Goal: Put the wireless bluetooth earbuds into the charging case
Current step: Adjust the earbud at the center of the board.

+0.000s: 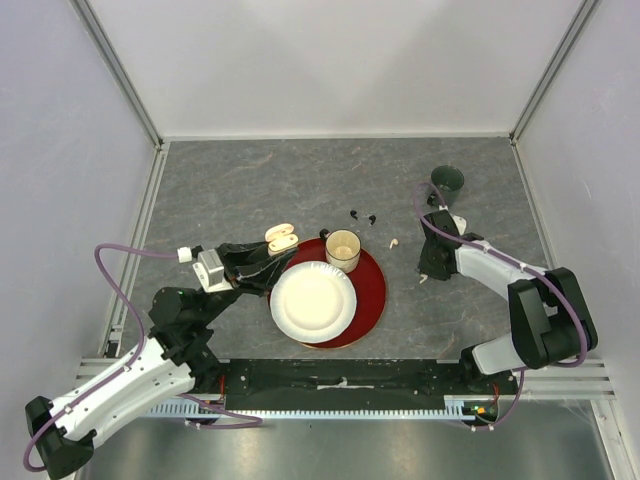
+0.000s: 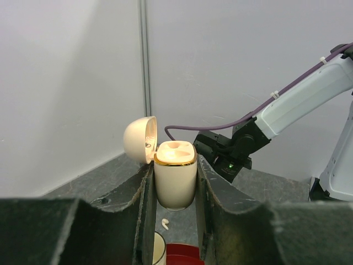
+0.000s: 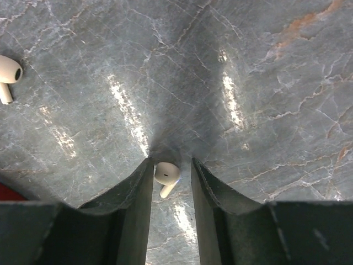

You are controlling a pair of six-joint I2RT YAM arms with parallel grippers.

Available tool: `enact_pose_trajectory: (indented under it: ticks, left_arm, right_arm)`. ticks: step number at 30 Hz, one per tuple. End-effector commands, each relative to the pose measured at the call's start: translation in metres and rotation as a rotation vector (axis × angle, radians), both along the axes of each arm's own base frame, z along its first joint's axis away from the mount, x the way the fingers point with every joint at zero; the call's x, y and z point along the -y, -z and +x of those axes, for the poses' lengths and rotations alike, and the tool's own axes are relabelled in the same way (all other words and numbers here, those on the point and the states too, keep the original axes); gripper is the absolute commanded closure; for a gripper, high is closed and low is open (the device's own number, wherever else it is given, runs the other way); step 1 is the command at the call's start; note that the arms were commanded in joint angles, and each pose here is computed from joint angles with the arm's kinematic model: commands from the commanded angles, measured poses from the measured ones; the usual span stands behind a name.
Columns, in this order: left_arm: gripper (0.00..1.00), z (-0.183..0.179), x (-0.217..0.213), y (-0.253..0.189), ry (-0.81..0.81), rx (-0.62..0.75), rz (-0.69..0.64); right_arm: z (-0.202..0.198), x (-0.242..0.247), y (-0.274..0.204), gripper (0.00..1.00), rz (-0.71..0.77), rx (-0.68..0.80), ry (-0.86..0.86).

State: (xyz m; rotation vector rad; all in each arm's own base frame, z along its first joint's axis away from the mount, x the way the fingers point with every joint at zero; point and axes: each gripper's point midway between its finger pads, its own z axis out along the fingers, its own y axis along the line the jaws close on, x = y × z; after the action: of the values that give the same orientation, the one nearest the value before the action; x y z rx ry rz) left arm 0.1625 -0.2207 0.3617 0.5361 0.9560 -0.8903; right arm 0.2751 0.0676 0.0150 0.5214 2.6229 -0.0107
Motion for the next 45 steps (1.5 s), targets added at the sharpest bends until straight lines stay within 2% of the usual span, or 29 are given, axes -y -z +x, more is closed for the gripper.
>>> enact_pose_trajectory:
  ticks: [1, 12, 24, 27, 34, 37, 45]
  left_arm:
    - [0.98, 0.003, -0.003, -0.005, -0.03, 0.022, -0.002]
    - [0.98, 0.004, -0.001, -0.004, -0.025, 0.015, -0.002]
    - [0.98, 0.004, -0.002, -0.001, -0.029, 0.008, -0.006]
    - [0.98, 0.004, -0.003, -0.002, -0.03, 0.008, -0.008]
    - [0.98, 0.004, -0.002, -0.001, -0.03, 0.004, -0.005]
    - [0.98, 0.005, -0.002, 0.0, -0.031, 0.003, -0.004]
    - [0.98, 0.004, -0.003, 0.001, -0.032, 0.0, -0.008]
  right_arm:
    - [-0.017, 0.007, 0.001, 0.59, -0.011, -0.038, 0.043]
    - [-0.021, 0.005, 0.008, 0.58, 0.0, -0.048, 0.04]
    - [-0.022, -0.002, 0.009, 0.64, 0.011, -0.047, 0.019]
    - [-0.021, -0.002, 0.008, 0.6, 0.01, -0.039, 0.014]
    - [-0.023, -0.002, 0.006, 0.59, -0.005, -0.034, -0.003]
    - [-0.024, -0.002, 0.008, 0.63, -0.006, -0.042, 0.001]
    - [-0.027, 0.001, 0.011, 0.65, -0.023, -0.052, 0.008]
